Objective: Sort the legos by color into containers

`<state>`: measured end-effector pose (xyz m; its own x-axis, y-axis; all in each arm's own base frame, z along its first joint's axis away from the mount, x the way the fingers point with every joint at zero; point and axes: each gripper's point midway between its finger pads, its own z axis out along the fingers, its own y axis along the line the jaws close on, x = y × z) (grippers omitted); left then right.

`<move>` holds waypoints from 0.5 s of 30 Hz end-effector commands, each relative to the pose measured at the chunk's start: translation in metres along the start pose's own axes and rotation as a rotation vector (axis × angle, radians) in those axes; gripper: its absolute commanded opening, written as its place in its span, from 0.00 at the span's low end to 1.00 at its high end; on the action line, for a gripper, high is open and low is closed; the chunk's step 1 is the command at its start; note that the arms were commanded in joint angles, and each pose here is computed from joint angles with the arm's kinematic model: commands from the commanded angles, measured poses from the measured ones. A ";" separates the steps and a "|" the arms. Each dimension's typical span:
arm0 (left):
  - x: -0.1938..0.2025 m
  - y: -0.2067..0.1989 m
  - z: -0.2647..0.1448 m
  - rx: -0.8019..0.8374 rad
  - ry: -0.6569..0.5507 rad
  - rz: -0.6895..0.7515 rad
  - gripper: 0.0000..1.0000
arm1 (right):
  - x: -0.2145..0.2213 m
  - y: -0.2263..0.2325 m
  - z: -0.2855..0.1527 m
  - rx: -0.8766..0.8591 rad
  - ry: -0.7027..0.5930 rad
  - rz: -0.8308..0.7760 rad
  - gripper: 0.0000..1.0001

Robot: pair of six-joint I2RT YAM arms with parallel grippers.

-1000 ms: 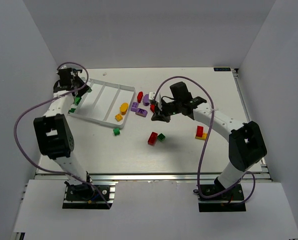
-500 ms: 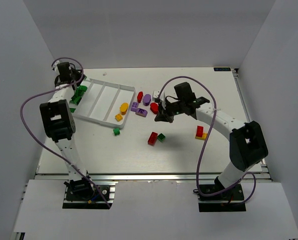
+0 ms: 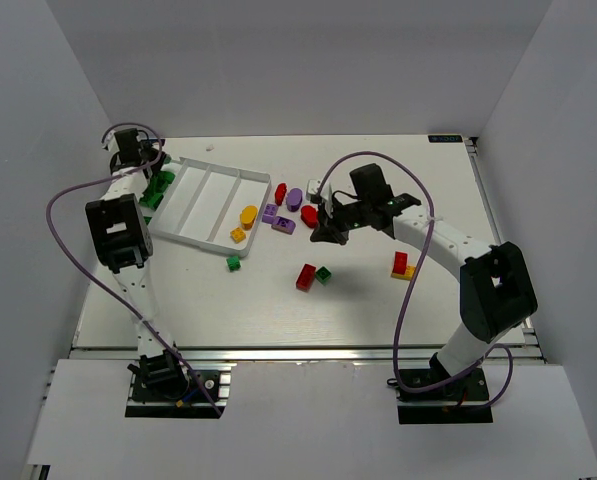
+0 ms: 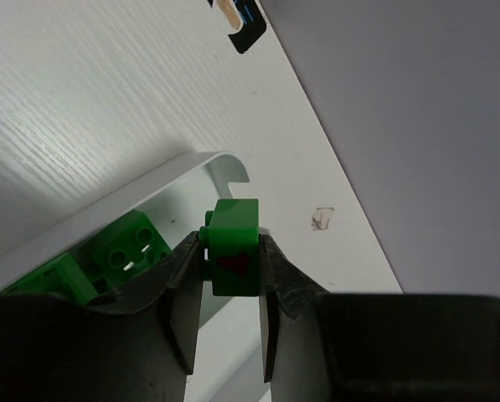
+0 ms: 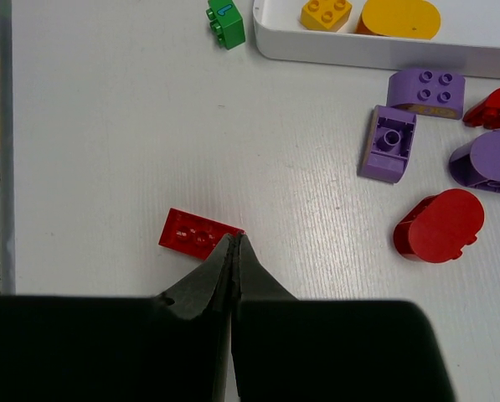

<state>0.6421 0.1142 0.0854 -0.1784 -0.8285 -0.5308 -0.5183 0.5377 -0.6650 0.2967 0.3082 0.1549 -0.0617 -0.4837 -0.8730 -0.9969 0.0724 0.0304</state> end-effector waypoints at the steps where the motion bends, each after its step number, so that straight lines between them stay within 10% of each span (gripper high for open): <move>1: -0.019 -0.027 -0.006 0.061 -0.025 -0.025 0.28 | -0.008 -0.002 -0.007 0.017 -0.021 -0.022 0.00; 7: -0.016 -0.027 -0.007 0.054 0.001 -0.025 0.54 | -0.010 -0.005 -0.008 0.021 -0.023 -0.027 0.00; 15: -0.032 -0.045 -0.025 0.084 -0.010 -0.002 0.60 | -0.009 0.001 -0.010 -0.001 -0.022 -0.033 0.02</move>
<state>0.6476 0.1106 0.0886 -0.1968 -0.8439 -0.4991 -0.5164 0.5220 -0.6789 0.3004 0.3047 0.1544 -0.0630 -0.4862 -0.8716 -0.9962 0.0834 0.0255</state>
